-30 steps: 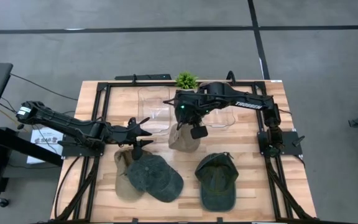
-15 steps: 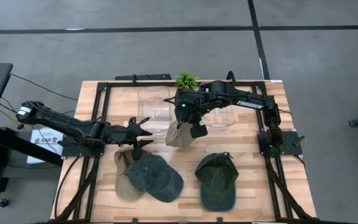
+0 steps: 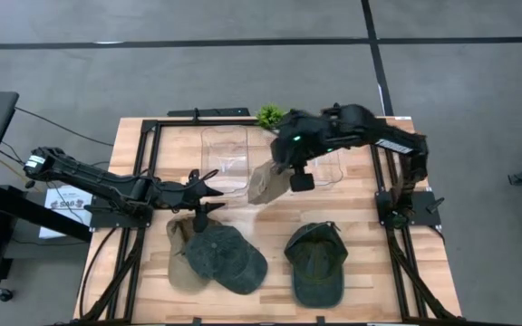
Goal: Pick & Place hat
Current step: Put the top brown cap into the right transparent bin
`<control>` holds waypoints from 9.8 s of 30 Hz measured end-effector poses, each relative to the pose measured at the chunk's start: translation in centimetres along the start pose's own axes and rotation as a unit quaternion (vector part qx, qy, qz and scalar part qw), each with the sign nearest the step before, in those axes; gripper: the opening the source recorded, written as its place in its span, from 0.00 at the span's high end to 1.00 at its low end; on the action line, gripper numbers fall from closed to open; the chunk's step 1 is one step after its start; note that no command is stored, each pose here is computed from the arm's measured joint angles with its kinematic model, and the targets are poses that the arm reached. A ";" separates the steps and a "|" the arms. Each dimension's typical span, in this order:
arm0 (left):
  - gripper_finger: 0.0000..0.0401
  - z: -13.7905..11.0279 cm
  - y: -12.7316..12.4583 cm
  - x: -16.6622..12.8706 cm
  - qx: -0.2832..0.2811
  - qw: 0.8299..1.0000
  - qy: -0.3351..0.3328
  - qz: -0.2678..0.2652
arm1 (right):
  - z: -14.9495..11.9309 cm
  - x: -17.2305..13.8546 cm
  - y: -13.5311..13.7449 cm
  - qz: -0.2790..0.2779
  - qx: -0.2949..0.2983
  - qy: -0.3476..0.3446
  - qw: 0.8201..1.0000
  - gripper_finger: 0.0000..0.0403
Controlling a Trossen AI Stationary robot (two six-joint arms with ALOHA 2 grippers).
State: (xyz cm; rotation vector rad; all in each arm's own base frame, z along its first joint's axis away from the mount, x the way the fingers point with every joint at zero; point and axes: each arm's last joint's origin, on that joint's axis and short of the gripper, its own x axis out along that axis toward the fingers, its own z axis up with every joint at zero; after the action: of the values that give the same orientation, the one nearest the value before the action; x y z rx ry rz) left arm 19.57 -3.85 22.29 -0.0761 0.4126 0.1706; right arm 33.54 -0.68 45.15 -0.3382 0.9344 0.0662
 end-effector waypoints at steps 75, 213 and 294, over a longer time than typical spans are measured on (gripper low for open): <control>0.63 3.7 -1.3 10.9 0.165 0.960 -0.226 0.006 | -0.8 -8.7 -0.3 -0.052 0.114 -0.182 0.975 1.00; 0.96 4.1 -2.3 2.1 0.116 0.946 -0.152 -0.260 | 4.8 7.3 3.0 -0.195 0.008 -0.026 0.980 1.00; 0.96 3.9 -2.2 2.2 0.112 0.950 -0.148 -0.251 | 3.8 9.4 5.6 -0.080 -0.015 0.019 0.996 1.00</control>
State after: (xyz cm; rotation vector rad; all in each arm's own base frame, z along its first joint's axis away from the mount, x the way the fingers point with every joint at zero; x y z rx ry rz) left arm 23.47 -5.23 25.10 0.0701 0.1003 -0.3660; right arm 40.98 4.95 38.27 -0.4434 0.9415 -0.0734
